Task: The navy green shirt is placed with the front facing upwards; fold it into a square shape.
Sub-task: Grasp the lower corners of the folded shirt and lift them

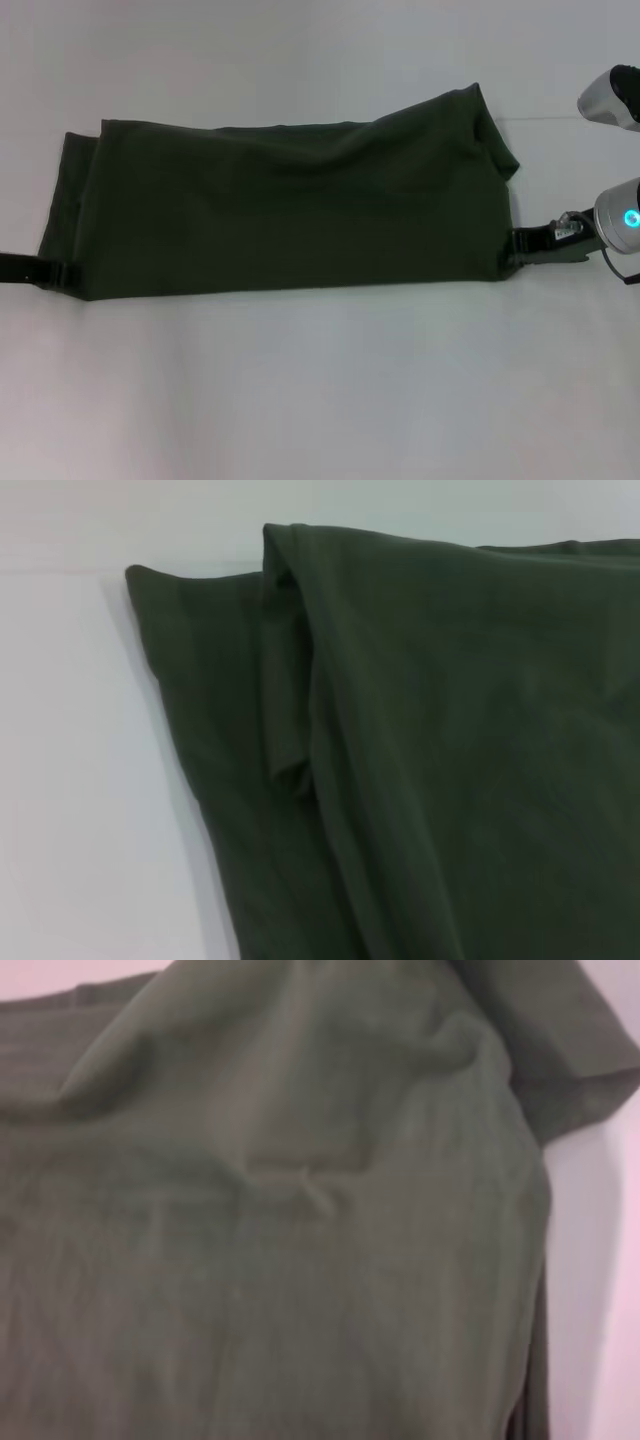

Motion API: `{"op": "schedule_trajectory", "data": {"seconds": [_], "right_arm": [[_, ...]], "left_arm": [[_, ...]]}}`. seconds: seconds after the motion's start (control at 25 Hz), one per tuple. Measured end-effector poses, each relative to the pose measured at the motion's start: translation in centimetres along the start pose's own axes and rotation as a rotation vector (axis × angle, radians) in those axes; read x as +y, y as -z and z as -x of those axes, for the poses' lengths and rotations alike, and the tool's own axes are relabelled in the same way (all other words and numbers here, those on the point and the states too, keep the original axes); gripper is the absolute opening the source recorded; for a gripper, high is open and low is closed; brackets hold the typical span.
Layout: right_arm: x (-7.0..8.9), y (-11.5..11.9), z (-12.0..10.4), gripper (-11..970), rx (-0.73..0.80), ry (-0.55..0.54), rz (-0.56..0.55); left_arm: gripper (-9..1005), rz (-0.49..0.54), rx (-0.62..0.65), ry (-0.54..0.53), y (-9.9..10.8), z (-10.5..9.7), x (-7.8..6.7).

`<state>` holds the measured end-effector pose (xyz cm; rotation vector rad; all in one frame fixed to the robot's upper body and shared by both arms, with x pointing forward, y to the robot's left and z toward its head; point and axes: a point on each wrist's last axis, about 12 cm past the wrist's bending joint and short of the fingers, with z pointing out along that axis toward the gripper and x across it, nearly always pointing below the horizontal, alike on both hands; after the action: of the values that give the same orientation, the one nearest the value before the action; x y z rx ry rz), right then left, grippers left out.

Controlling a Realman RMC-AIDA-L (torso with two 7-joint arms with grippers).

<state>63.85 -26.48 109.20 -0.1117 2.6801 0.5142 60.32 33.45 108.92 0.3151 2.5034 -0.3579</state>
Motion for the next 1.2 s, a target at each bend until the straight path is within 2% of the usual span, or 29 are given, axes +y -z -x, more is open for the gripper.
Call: {"op": "schedule_trajectory", "data": {"seconds": [0.44, 0.84, 1.04, 1.2], "right_arm": [[-0.3, 1.4, -1.6, 17, 0.126, 0.029, 0.067], [-0.1, 2.3, -4.6, 18, 0.313, 0.069, 0.181], [-0.5, 3.0, -5.9, 17, 0.395, 0.076, 0.222], [-1.1, 3.4, -6.6, 18, 0.441, 0.079, 0.21]], "left_arm": [[0, -0.111, 0.103, 0.02, 2.9, -0.8, 0.4], [-1, -0.217, 0.233, 0.019, 4.9, -1.8, 0.1], [0, -0.25, 0.302, 0.015, 6.0, -2.1, -0.1], [0, -0.267, 0.371, 0.011, 6.6, -2.7, -0.2]]}}
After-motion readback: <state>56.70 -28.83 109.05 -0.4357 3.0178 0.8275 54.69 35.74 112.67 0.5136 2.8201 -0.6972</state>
